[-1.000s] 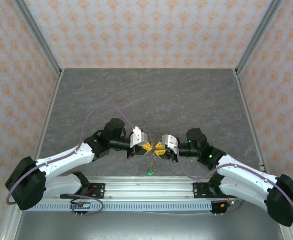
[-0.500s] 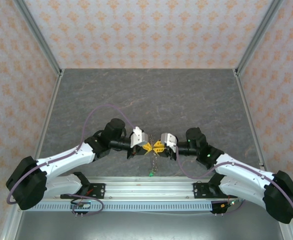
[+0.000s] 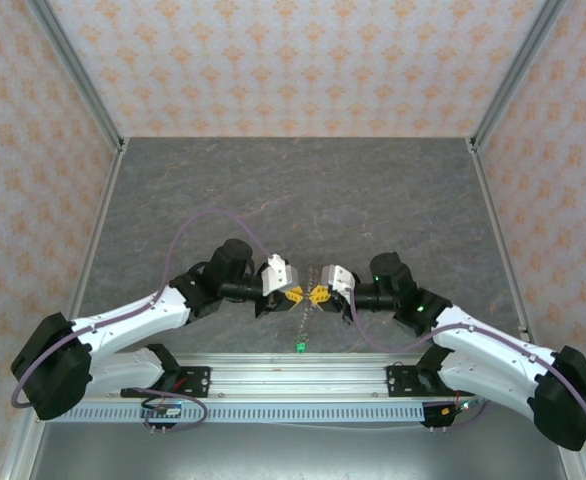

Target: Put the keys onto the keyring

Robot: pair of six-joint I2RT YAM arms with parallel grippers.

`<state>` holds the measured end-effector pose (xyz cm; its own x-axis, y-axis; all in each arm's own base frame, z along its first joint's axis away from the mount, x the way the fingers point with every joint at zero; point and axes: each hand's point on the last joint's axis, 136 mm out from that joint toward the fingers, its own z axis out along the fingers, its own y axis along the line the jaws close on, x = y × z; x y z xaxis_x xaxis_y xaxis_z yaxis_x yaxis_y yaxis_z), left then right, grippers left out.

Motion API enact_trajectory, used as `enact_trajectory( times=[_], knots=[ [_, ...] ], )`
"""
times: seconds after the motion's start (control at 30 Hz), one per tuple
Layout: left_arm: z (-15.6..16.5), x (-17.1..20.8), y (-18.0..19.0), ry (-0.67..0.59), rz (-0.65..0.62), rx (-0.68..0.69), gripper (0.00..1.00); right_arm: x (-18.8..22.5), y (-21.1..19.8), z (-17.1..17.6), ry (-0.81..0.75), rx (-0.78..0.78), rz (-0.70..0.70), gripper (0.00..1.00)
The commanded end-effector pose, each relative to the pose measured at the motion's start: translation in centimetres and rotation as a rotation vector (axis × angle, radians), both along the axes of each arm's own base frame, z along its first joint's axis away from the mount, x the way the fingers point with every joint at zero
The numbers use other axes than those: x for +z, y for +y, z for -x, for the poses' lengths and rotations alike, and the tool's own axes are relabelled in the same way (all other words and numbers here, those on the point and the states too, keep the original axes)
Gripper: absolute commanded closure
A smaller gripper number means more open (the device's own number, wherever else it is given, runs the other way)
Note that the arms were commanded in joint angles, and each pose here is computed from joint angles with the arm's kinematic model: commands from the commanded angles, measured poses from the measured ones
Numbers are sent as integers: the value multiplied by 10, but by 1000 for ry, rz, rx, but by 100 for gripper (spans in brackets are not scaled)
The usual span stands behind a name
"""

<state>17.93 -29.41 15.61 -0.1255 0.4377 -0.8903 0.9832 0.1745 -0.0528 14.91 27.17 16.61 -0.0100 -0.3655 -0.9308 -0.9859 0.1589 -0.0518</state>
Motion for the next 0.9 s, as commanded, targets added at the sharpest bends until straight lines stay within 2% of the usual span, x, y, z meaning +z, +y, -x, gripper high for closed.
enact_trajectory(
  times=[0.0,0.57,0.87],
  knots=[
    [-5,10,0,-64,-28,25,82,20,2,-1,-39,12,-17,100],
    [-1,14,-10,-61,-27,-18,79,25,7,1,-17,44,-2,100],
    [1,-1,-9,-41,-73,-25,95,31,5,2,-35,37,-34,100]
  ],
)
